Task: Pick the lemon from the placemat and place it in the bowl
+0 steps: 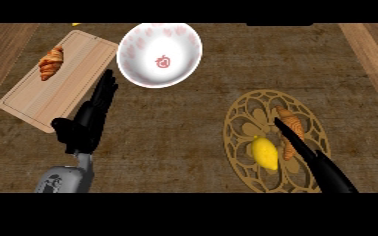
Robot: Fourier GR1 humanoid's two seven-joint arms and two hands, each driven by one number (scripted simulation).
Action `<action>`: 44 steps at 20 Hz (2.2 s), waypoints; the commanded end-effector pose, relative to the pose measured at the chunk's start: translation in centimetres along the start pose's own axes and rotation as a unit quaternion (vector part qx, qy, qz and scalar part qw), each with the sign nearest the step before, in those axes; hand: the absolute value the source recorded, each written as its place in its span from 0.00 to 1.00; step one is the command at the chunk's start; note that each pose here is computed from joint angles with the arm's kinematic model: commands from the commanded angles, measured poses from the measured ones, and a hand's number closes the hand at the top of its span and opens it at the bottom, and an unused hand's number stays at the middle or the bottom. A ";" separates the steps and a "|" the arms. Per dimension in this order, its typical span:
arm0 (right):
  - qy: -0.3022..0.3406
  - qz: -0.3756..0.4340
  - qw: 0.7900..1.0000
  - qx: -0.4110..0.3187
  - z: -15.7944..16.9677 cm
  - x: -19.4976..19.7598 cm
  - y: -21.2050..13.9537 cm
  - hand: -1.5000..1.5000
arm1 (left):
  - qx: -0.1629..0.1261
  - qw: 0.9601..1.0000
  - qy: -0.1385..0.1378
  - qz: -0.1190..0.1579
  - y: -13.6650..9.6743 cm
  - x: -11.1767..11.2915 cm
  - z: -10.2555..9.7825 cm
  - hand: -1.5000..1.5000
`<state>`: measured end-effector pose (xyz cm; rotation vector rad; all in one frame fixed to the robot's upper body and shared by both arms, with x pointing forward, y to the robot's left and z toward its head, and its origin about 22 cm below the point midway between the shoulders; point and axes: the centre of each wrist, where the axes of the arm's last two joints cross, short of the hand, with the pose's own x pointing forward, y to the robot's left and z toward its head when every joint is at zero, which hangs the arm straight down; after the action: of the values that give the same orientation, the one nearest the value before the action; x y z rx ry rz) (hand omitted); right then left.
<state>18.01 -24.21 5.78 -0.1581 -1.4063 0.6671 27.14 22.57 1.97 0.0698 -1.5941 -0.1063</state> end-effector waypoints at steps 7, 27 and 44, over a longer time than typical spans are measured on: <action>0.008 -0.018 1.000 -0.007 -2.3 -3.0 1.8 0.00 | -0.004 1.000 -0.001 -0.005 -0.2 1.3 0.2 0.50; 0.015 0.138 0.988 0.064 -5.1 -6.8 2.4 1.00 | 0.005 1.000 0.003 -0.004 -0.8 0.8 0.3 0.50; -0.169 0.076 0.962 0.201 -10.8 7.4 18.2 1.00 | -0.038 0.999 -0.010 -0.003 -3.0 0.7 -0.9 0.50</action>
<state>23.00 -6.64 0.32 0.0886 -1.5287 1.1183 28.09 19.98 3.03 0.0075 -1.6050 -0.1663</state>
